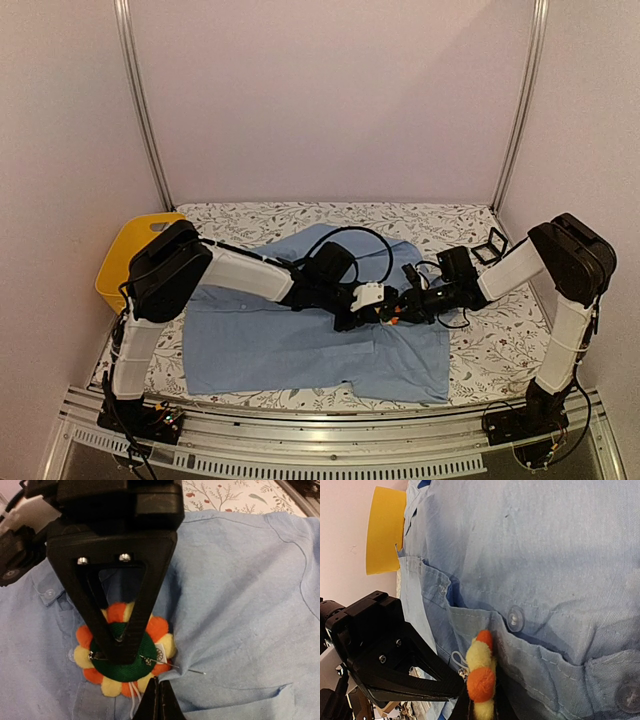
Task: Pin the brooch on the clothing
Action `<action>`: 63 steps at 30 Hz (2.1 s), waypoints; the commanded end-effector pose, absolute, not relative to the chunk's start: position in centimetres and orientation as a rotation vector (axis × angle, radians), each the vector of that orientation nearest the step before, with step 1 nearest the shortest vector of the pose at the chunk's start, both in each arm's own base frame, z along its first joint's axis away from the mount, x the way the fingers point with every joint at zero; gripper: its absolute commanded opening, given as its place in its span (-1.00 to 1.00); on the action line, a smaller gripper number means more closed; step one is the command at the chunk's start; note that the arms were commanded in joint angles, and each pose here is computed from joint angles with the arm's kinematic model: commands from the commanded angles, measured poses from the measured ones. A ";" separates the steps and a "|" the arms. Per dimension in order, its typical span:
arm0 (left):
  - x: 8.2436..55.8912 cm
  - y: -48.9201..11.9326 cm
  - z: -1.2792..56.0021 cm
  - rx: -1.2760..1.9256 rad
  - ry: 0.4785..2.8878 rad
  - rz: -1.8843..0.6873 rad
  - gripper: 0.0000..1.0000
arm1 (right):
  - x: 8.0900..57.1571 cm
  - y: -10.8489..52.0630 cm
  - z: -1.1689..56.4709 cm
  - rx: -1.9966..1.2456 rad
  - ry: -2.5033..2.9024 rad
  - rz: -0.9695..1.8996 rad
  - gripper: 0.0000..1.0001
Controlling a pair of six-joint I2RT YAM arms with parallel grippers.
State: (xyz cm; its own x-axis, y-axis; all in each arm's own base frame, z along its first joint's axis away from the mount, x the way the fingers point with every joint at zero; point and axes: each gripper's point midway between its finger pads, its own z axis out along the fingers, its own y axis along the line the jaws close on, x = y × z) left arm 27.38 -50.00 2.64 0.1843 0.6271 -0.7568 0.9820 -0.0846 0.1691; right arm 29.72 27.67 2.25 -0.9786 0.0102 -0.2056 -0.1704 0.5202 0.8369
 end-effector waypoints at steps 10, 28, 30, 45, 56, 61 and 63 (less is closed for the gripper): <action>28.4 -50.3 3.6 1.722 1.522 -0.584 -0.56 | 28.4 27.8 3.1 -0.173 2.592 1.478 -1.00; 25.5 -49.1 4.9 1.722 1.656 -0.779 -0.02 | 27.1 28.0 3.2 -0.258 2.595 1.535 -1.00; 25.0 -49.1 5.3 1.711 1.678 -0.849 0.04 | 27.2 28.1 3.4 -0.266 2.587 1.534 -1.00; 27.0 -49.6 4.5 1.508 1.901 -1.180 0.19 | 27.3 28.7 5.1 -0.368 2.487 1.524 -1.00; 26.8 -49.8 3.0 1.540 1.941 -1.214 0.01 | 26.6 29.5 5.2 -0.425 2.467 1.559 -1.00; 26.0 -49.7 3.5 1.563 1.902 -1.264 -0.18 | 26.4 29.4 4.9 -0.414 2.479 1.556 -1.00; 25.5 -49.7 3.5 1.575 1.893 -1.293 -0.23 | 26.4 29.3 4.7 -0.409 2.487 1.557 -1.00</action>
State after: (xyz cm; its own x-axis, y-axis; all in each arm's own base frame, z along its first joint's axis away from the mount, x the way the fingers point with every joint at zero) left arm 26.49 -49.46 2.96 -0.3245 0.5915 -0.7381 0.9228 0.0265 -0.3844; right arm 26.95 29.13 4.74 -0.9509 -0.1198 -0.2853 -0.3086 0.4319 0.8475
